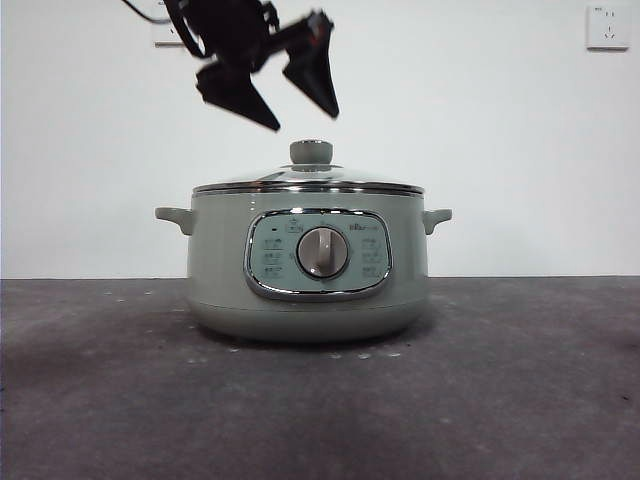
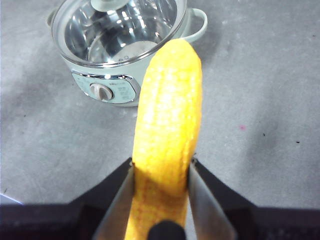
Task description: Pick up the corn,open the lid,put the corn in the pot,close the lid
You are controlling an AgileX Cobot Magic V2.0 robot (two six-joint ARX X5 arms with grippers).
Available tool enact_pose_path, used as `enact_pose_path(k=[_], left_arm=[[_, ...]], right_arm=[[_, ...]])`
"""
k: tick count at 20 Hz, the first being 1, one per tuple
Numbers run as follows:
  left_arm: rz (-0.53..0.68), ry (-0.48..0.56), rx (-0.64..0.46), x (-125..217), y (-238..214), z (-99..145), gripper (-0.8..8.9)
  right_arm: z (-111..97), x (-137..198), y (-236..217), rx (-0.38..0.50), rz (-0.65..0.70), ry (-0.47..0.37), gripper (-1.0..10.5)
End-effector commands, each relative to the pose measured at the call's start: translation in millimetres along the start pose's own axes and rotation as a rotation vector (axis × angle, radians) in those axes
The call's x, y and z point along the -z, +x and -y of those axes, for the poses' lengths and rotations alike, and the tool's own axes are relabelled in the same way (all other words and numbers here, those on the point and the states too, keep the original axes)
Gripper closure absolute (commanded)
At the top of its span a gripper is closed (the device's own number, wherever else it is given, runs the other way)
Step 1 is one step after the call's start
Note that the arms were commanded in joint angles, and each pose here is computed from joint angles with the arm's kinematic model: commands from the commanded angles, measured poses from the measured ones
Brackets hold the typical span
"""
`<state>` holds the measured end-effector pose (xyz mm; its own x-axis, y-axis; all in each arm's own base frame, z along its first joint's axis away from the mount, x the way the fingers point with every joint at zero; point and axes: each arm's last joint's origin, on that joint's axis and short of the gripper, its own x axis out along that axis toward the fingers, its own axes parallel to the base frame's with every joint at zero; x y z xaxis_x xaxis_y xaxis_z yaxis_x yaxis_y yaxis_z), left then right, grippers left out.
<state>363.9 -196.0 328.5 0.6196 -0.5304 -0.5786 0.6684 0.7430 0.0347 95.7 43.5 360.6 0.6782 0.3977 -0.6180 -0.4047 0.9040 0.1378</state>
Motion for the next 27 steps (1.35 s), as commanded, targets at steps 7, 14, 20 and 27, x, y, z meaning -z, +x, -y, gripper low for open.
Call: enact_pose_path(k=[7, 14, 20, 27], left_arm=[[-0.054, -0.002, 0.012, 13, 30, -1, 2.51], [-0.047, -0.016, 0.014, 13, 33, 0, 3.83], [-0.047, -0.019, 0.023, 13, 33, 1, 5.77], [-0.042, -0.048, 0.051, 12, 33, 2, 8.22]], right_arm=[[0, -1, 0, 0.003, 0.004, 0.008, 9.6], [0, -1, 0, 0.007, 0.004, 0.007, 9.6], [0, 0, 0, 0.007, 0.002, 0.007, 9.6], [0, 0, 0, 0.007, -0.001, 0.006, 9.6]])
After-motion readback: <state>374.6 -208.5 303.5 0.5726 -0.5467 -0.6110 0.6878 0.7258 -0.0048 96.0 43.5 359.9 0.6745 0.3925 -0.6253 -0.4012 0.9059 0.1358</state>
